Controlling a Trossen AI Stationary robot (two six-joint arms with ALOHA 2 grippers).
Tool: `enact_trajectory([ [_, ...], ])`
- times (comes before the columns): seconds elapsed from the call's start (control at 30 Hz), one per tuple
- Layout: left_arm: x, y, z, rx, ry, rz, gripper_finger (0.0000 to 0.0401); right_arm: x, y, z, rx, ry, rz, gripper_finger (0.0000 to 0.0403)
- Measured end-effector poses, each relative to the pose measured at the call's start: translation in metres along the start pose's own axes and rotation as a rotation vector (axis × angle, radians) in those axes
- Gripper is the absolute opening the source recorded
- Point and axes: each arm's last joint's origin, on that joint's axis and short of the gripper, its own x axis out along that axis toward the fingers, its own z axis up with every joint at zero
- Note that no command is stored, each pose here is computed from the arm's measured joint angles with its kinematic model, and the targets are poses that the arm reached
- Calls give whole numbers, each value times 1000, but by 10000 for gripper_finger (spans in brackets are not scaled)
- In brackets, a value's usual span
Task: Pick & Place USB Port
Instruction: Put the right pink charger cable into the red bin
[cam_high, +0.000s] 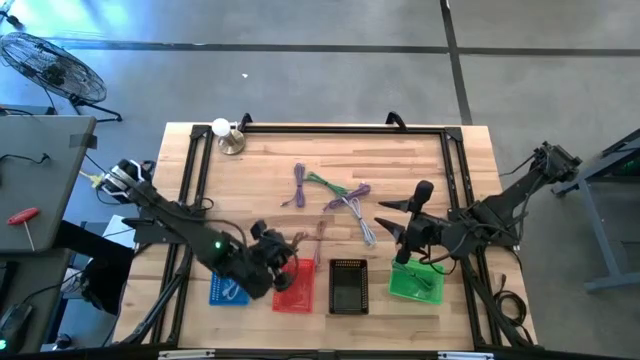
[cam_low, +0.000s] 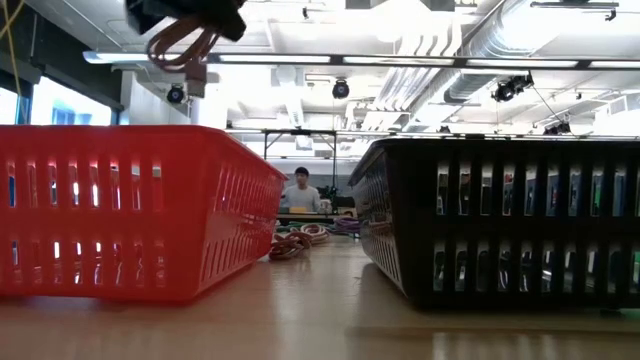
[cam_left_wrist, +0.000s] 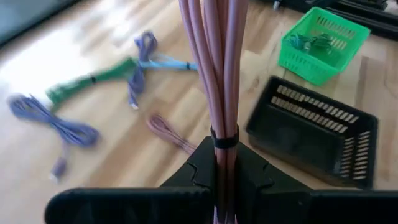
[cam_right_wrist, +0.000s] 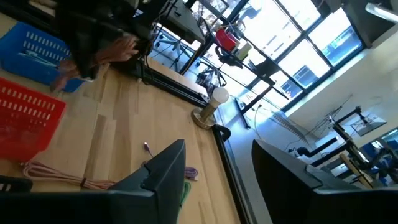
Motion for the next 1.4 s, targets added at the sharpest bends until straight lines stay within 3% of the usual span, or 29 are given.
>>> enact_trajectory([
  [0.17, 6, -14, -20, -139, 13, 3, 17, 3, -1, -1, -2, -11, 45, 173],
  [0.57, 35, -37, -64, -335, 54, 31, 17, 3, 3, 0, -9, -46, 149, 172],
  [1.2, 59, -46, -94, -454, 168, 50, 17, 3, 5, -3, -41, -35, 197, 161],
  [1.4, 59, -47, -95, -460, 192, 37, 69, 3, 5, -3, -38, -35, 197, 160],
])
